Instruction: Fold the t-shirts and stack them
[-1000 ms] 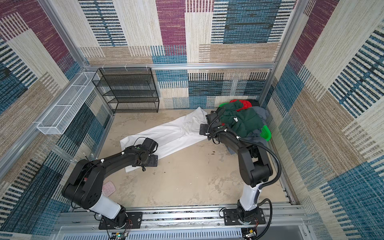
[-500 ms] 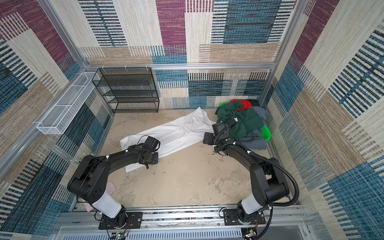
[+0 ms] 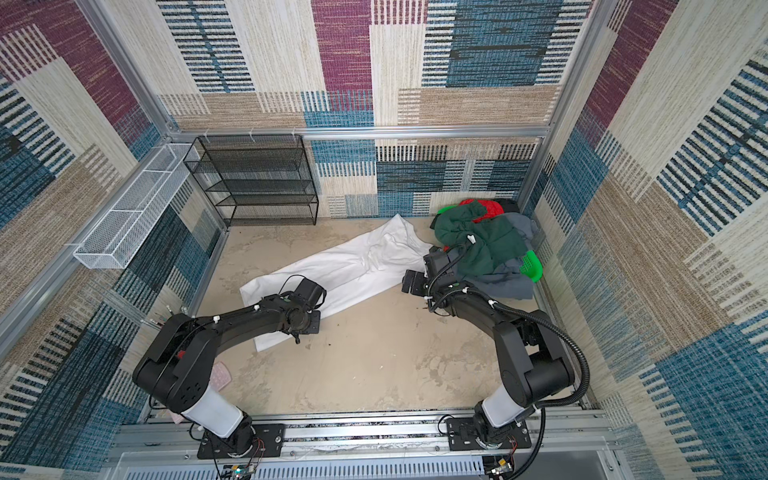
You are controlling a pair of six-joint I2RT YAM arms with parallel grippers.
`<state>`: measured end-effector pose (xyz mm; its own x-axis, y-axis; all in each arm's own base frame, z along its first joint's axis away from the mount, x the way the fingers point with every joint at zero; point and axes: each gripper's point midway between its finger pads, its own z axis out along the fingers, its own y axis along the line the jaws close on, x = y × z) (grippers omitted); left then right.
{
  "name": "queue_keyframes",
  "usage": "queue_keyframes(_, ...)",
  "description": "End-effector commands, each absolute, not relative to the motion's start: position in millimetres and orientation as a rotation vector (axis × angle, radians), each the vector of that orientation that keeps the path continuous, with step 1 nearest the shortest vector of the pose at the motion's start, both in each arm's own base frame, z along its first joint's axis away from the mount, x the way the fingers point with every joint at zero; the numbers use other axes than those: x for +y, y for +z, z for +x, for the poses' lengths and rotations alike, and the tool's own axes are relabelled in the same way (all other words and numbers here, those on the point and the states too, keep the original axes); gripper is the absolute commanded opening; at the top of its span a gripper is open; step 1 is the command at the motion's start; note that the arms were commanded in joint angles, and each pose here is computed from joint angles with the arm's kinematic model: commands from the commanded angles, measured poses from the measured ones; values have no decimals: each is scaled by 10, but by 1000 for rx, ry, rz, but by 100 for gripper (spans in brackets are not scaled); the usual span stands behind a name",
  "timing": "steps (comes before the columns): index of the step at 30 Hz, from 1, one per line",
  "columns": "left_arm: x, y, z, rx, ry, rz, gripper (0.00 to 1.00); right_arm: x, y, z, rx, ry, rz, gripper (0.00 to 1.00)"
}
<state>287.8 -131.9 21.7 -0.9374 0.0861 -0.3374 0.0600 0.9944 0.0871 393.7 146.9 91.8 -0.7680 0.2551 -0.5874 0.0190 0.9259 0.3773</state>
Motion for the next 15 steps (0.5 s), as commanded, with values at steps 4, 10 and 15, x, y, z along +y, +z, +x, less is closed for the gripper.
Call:
queue_keyframes(4,-1631,199,2211,2925,29,142,0,1503,840,4118,2394,463,231,100)
queue_keyframes(10,-2019,366,1880,2931,-133,200,32,1473,649,4354,2429,363,240,94)
queue_keyframes(15,-1940,609,1857,2877,-118,212,54,1413,461,4633,2458,229,249,88)
